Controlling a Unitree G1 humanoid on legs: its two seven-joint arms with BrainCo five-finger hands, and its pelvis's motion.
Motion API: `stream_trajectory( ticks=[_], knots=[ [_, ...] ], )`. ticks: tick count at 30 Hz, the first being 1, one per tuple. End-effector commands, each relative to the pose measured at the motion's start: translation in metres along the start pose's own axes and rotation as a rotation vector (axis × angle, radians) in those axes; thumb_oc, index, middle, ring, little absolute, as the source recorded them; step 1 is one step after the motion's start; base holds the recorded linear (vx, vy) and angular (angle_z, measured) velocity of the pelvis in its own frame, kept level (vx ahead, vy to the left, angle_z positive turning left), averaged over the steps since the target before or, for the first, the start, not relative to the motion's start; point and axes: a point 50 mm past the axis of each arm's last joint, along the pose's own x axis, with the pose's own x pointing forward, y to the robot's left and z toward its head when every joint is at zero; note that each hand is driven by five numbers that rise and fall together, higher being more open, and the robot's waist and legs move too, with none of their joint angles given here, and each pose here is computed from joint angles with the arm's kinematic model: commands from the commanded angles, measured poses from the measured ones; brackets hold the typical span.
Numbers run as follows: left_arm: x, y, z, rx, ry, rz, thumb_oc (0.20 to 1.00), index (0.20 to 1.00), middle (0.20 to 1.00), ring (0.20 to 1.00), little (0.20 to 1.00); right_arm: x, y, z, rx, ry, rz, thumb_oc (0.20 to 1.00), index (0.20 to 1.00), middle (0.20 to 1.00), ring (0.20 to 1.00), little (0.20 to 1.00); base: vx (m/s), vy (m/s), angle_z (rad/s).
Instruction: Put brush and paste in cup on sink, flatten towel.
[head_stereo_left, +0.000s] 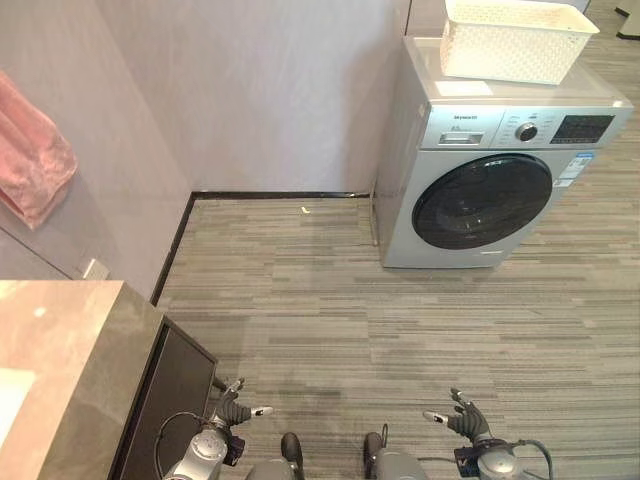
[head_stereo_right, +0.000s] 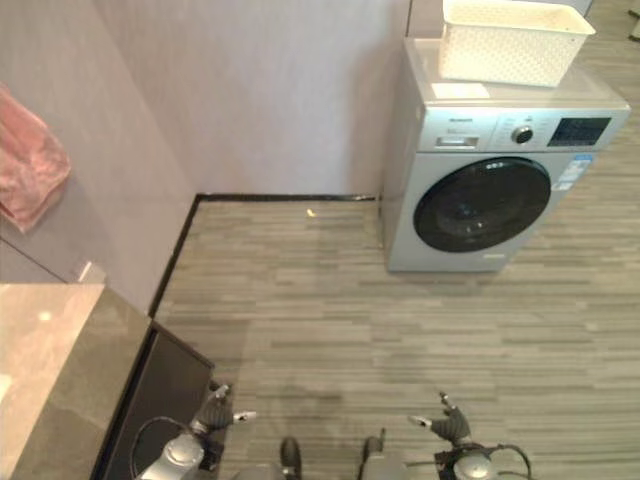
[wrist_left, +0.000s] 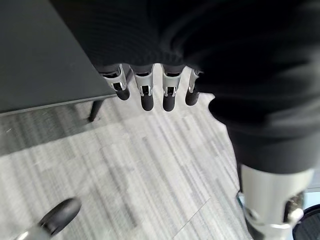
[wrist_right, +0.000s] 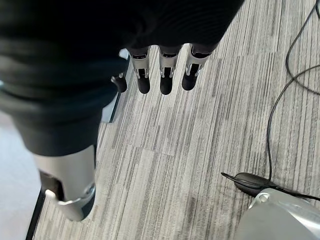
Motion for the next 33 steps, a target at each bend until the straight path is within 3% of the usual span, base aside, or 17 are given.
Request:
stream_trajectory(
  ticks=[1,5,18,33],
  knots=[
    [0.004,0.009,0.020,-0.036,-0.090,0.037,1.000,1.000,1.000,1.000,1.000,0.009,-0.008,0.041,0.068,-0.164,-0.032,1.000,1.000,1.000,1.000,1.000,0.16,-0.004,0.04],
    [0.003,0.015,0.015,-0.086,-0.075,0.067,1.000,1.000,1.000,1.000,1.000,0.009,-0.003,0.046,0.119,-0.185,-0.020,1.000,1.000,1.000,1.000,1.000,0.22,-0.074,-0.06],
    [0.013,0.008,0.031,-0.116,-0.074,0.038,1.000,1.000,1.000,1.000,1.000,-0.002,-0.007,0.041,-0.004,-0.204,0.018,1.000,1.000,1.000,1.000,1.000,0.37,-0.273,0.31],
    [0.005,0.013,-0.002,-0.135,0.038,0.058,1.000,1.000,1.000,1.000,1.000,-0.006,-0.001,0.027,-0.067,-0.151,0.063,1.000,1.000,1.000,1.000,1.000,0.51,0.127,-0.06]
  ],
)
